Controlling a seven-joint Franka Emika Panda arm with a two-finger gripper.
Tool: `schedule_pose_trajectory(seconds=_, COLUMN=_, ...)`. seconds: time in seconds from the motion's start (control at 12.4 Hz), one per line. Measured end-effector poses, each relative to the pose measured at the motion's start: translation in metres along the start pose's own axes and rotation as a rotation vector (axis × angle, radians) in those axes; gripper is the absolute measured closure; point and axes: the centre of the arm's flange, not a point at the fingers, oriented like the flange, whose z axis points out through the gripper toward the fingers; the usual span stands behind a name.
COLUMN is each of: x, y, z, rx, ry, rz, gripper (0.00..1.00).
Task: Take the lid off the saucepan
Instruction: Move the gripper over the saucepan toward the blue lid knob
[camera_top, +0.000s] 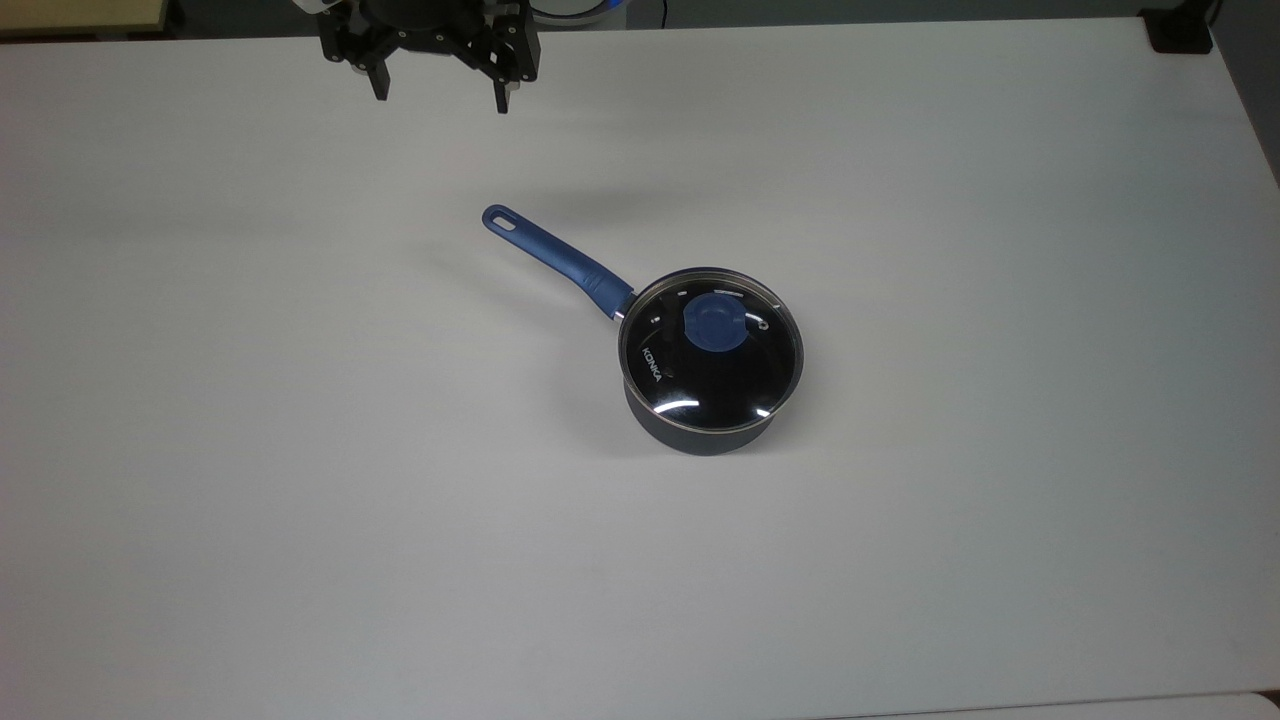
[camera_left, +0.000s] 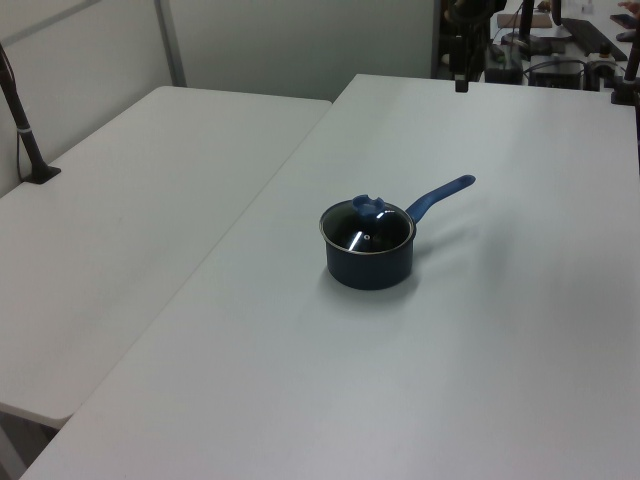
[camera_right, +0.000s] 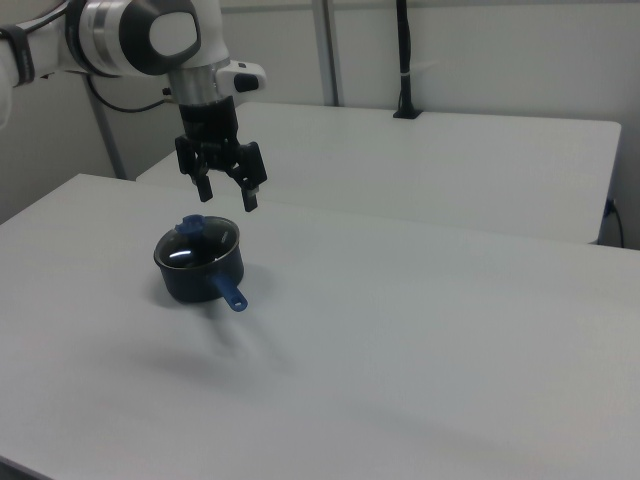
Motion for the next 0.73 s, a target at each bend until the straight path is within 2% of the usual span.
schedule_pose_trajectory(seconds=0.73, x=0.01, y=-0.004, z=0.014, rx=0.0, ry=-0.003, rz=-0.008, gripper=0.0)
